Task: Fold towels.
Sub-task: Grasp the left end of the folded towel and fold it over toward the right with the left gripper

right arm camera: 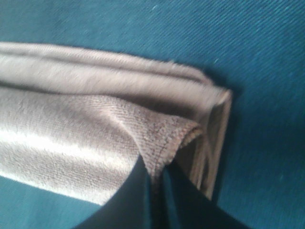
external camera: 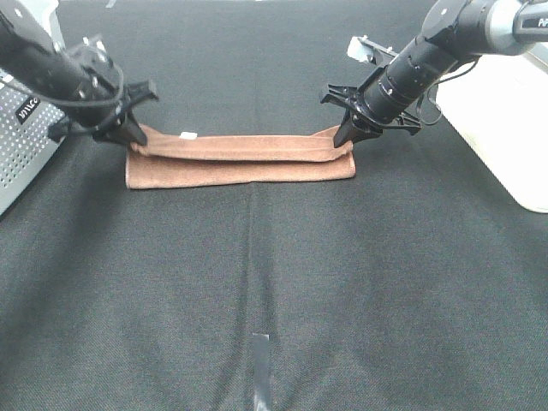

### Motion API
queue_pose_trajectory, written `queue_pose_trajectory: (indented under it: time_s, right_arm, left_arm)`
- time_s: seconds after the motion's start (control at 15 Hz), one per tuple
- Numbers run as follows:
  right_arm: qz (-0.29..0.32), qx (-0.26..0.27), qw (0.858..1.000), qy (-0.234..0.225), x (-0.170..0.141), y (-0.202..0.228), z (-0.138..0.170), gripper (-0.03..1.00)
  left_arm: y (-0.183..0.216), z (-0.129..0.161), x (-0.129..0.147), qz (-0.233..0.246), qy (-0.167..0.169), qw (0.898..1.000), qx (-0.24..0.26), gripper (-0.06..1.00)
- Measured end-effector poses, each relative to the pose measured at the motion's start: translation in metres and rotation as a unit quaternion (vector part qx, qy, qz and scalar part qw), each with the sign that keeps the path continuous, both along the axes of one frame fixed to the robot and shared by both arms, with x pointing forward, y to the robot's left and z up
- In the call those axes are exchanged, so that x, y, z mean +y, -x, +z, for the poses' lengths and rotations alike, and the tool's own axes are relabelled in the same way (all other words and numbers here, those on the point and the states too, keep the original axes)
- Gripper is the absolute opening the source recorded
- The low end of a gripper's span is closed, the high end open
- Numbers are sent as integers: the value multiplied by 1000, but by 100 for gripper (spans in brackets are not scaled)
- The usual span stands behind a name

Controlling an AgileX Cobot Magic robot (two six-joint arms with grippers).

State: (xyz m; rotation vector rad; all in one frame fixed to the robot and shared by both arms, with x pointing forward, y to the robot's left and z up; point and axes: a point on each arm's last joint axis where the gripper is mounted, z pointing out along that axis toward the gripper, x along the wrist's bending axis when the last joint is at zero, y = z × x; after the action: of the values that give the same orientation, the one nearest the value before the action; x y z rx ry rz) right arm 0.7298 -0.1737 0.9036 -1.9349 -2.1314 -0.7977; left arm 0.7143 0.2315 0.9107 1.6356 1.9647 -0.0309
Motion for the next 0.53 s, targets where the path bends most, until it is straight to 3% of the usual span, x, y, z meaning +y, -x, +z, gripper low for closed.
queue_pose_trajectory:
  time_s: [0.13,0.2,0.27,0.33,0.4,0.47,0.53]
  right_arm:
    - [-2,-5,1000,2,0,-2,-1,14]
    - [-4,-10,1000,3,-1,-3,0,28]
    - [-4,-10,1000,3,-1,-3,0,28]
    - [-5,-12,1000,3,-1,-3,0,43]
    - [-6,-12,1000,3,-1,-3,0,63]
    - [-5,-11,1000,3,-1,-3,0,70]
    - [-3,-9,1000,3,-1,-2,1,73]
  left_arm:
    - [-1,-8,0,7,0,1000,8,11]
    - [-1,-9,1,9,-2,1000,8,22]
    - [-1,-9,1,9,-2,1000,8,22]
    - [-1,-9,1,9,-3,1000,6,34]
    - [-1,-9,1,10,-4,1000,5,61]
    - [-1,-9,1,11,-4,1000,5,75]
    - [-1,-9,1,10,-4,1000,5,83]
